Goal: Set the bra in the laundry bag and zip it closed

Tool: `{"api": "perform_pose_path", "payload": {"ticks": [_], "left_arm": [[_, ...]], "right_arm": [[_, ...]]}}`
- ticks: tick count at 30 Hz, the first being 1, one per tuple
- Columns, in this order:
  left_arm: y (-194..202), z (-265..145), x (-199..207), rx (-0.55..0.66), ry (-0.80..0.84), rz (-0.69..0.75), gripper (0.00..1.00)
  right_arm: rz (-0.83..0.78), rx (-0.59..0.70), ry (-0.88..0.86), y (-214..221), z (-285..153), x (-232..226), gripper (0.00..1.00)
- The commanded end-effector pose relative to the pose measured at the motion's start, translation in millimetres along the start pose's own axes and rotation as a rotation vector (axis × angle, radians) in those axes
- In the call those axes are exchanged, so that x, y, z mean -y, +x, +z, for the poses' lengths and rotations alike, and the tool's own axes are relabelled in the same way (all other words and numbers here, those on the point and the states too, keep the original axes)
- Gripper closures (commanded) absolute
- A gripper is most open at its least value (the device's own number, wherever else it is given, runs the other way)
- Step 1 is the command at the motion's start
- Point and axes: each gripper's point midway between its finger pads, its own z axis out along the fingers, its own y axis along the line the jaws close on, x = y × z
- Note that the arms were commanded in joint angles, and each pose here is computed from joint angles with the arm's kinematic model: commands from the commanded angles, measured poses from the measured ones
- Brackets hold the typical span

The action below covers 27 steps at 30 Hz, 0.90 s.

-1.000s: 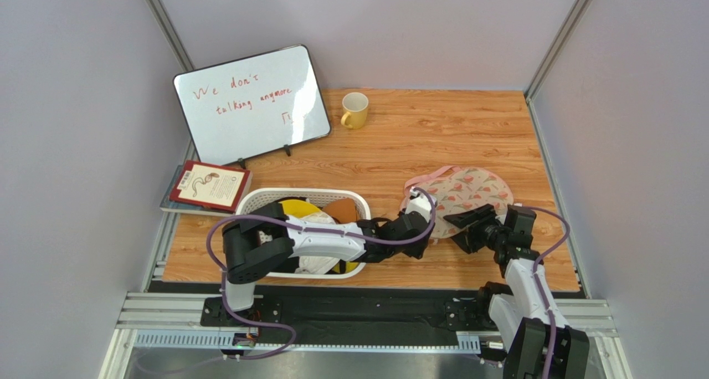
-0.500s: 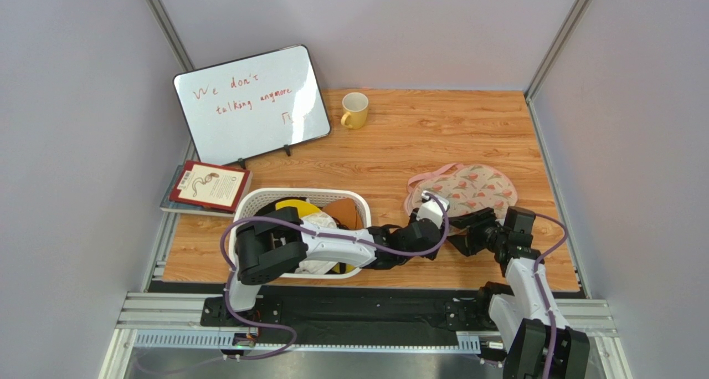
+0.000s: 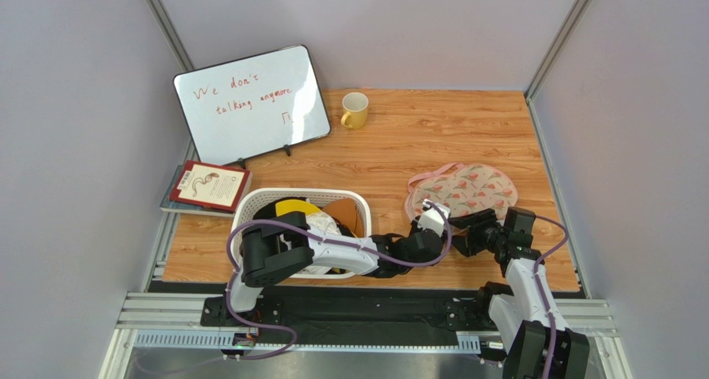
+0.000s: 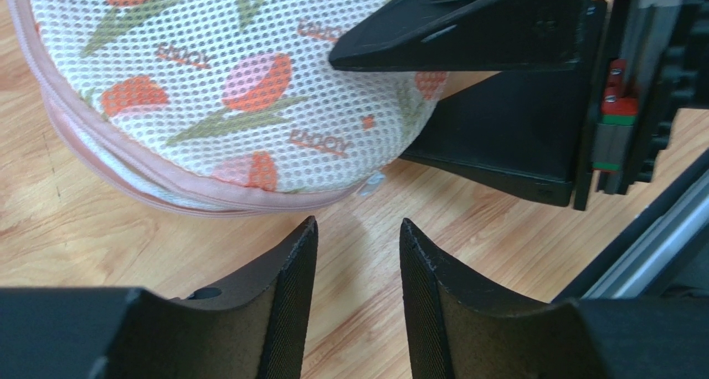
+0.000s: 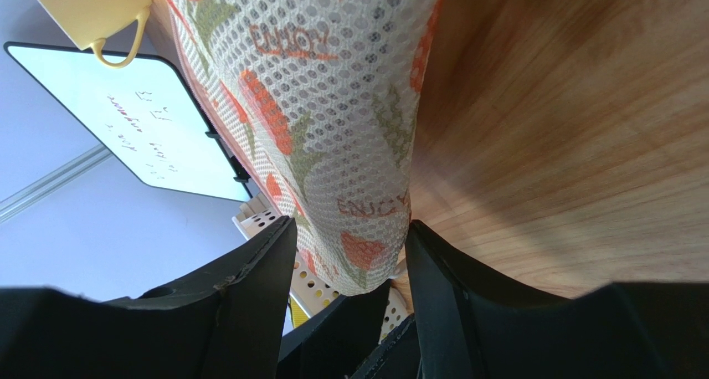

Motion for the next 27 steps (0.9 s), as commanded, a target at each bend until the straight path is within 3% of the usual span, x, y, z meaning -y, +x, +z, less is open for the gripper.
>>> {"api": "perform_pose_path", "payload": {"ticks": [1, 6, 7, 8, 9, 15, 27], "left_arm": [[-25, -12, 2, 0.038, -0.019, -0.06, 0.47], [-20, -26, -7, -0.04, -0.044, -0.218, 0.32], [-27, -32, -8, -0.029, -0.04, -0.25, 0.23], [-20, -34, -13, -0.04, -0.056, -0.295, 0.02], [-22, -36, -16, -0.04, -0.055, -0.322, 0.0], [-28, -25, -33, -0.139, 0.017, -0.496, 0.02], [-35, 0, -39, -0.169, 0.047, -0.59, 0.13]], "right_arm": [[-0.045, 0.045, 0.002, -9, -4, -8, 0.44], [-0.067, 0.057, 0.002, -10, -5, -10, 0.44], [-0.075, 0.058, 0.0, -11, -5, -11, 0.44], [-0.077, 0.059, -0.002, -11, -6, -12, 0.44], [-0.077, 0.06, -0.002, -11, -6, -12, 0.44], [-0.076, 0.051, -0.007, -11, -6, -15, 0.43], [-0.079, 0.048, -0.008, -12, -4, -17, 0.43]]}}
